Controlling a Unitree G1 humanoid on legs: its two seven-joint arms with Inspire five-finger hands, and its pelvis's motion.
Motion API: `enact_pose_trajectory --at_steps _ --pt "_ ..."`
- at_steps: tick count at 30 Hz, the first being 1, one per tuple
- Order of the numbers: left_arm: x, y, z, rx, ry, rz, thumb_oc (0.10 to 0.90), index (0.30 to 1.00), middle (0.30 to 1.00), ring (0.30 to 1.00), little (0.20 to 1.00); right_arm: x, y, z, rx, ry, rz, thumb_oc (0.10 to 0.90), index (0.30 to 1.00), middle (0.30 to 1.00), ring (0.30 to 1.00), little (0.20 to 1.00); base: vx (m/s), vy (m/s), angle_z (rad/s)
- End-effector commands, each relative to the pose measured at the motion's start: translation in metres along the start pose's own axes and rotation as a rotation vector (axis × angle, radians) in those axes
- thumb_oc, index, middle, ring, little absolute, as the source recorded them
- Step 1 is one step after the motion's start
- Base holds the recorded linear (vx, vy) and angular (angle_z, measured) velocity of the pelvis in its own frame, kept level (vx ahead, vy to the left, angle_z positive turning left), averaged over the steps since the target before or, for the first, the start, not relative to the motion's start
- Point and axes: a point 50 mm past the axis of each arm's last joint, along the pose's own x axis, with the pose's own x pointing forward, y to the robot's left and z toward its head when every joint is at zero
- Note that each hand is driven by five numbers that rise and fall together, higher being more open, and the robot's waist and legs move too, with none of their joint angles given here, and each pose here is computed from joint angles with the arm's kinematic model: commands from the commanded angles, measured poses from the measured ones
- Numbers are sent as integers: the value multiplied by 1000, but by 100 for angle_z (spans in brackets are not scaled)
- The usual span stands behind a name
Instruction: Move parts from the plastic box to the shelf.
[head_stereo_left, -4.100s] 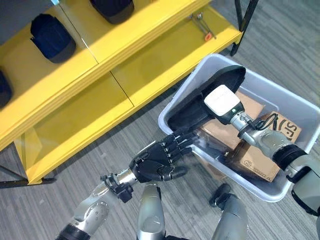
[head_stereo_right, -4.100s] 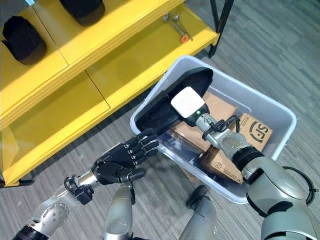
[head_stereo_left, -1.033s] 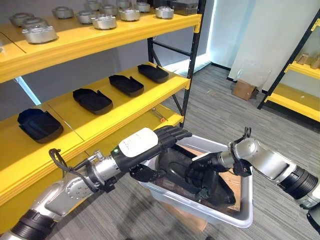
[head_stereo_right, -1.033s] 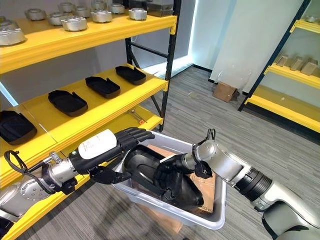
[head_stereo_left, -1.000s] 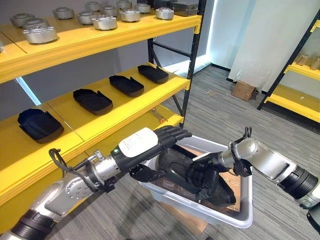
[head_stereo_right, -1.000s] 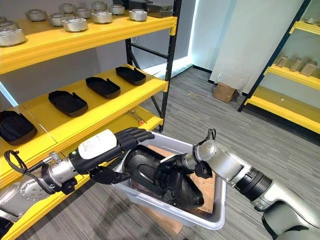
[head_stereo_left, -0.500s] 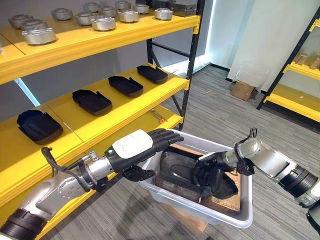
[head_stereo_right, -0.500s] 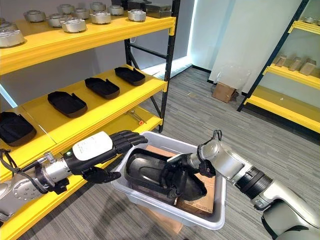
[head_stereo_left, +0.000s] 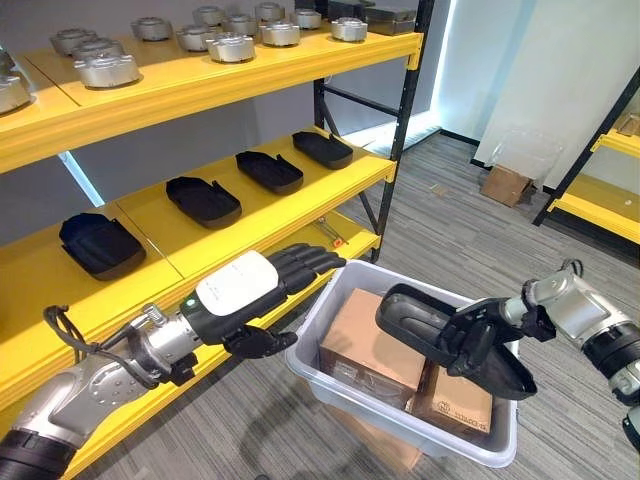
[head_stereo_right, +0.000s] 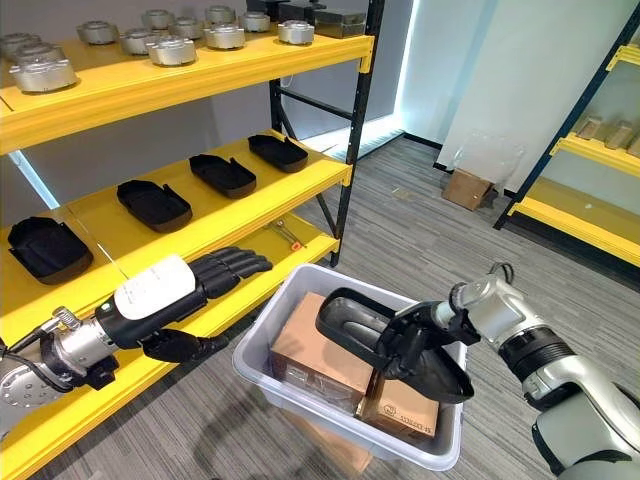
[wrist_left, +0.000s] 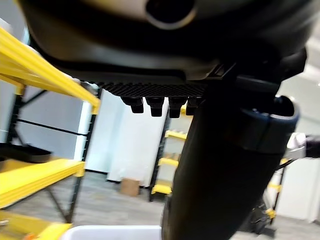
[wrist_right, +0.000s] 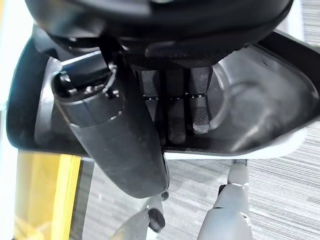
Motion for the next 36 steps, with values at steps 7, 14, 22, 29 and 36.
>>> enact_pose_trajectory --at_steps 7,14,22,29,36 --pt "4 45 7 227 -190 154 900 1000 1000 1000 1000 -42 4 89 -296 -243 74 400 300 300 300 300 0 0 0" --pt "33 28 6 250 -251 222 900 1000 1000 1000 1000 -5 88 153 -531 -348 363 400 300 300 300 300 -10 5 -10" --pt "54 21 10 271 -296 297 900 1000 1000 1000 1000 7 127 172 -673 -395 480 400 300 300 300 300 -9 -3 -4" --pt "64 16 9 275 -276 312 900 1000 1000 1000 1000 10 136 173 -709 -379 475 400 300 300 300 300 0 0 0" --pt "58 14 7 268 -252 268 900 1000 1000 1000 1000 8 126 167 -691 -390 431 400 300 300 300 300 0 0 0"
